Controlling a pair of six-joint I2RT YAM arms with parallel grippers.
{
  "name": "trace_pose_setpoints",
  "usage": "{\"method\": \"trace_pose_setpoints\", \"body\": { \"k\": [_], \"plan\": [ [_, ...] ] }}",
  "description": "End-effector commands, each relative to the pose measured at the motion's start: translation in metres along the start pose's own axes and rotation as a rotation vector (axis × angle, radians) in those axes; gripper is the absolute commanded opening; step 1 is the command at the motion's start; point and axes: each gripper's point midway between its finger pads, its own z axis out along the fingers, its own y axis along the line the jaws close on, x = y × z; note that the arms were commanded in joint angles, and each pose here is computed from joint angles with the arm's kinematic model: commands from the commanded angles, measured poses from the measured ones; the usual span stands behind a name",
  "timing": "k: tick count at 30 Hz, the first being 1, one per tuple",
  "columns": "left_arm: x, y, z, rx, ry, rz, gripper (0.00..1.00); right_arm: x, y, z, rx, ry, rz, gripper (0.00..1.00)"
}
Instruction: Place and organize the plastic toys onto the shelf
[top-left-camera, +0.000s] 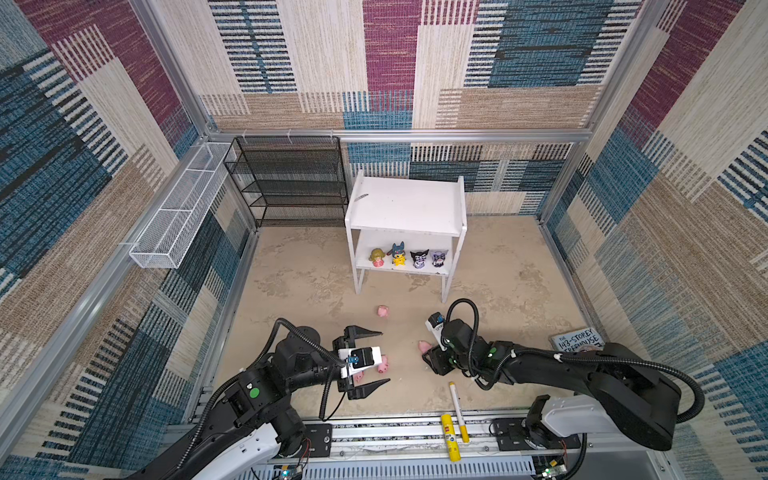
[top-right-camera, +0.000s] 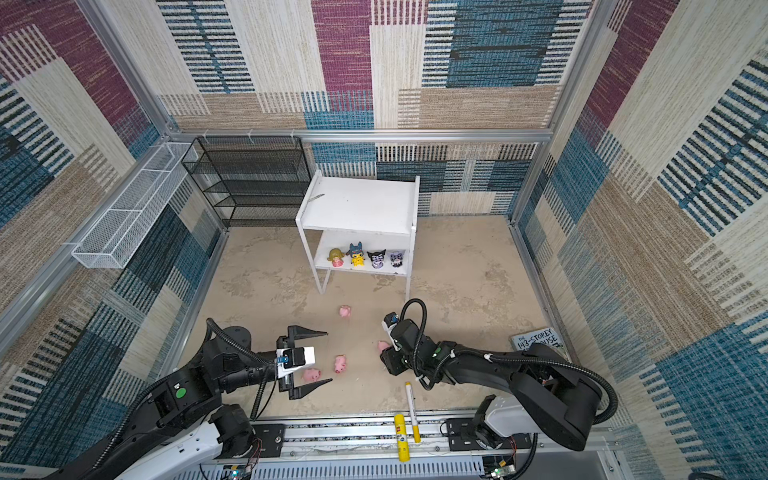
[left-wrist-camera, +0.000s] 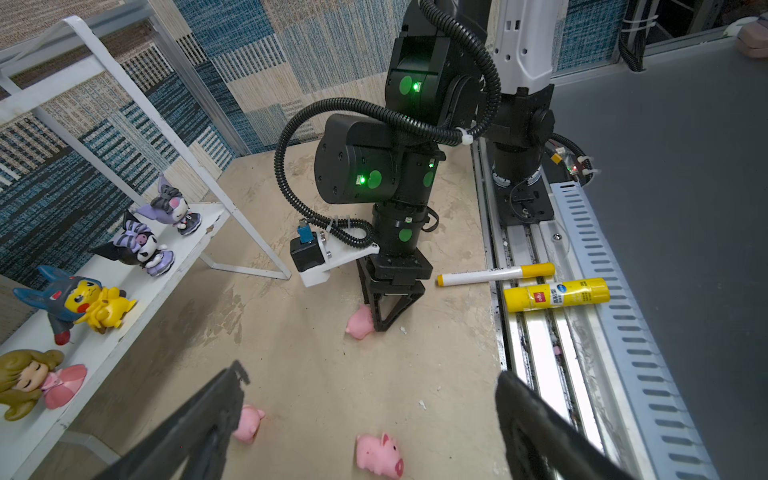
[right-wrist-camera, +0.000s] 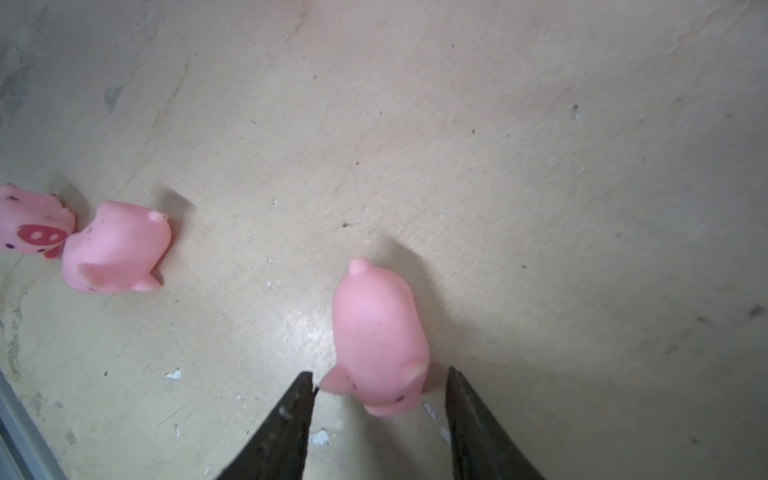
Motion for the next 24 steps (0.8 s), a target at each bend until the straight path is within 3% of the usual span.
{"method": "trace_pose_setpoints", "body": {
  "k": [1,17,24],
  "plan": [
    [-0.006,0.002,0.000,-0.009,-0.027,0.017,0.96,-0.017,0.002,0.003,0.011,-0.052,-0.025,0.52],
    [-0.009,0.004,-0.002,-0.013,-0.033,0.017,0.96,-0.037,0.008,-0.008,0.036,-0.067,-0.094,0.30],
    [-0.013,0.004,-0.005,-0.020,-0.044,0.020,0.96,-0.104,0.042,-0.067,-0.017,-0.156,-0.152,0.29]
  ]
}}
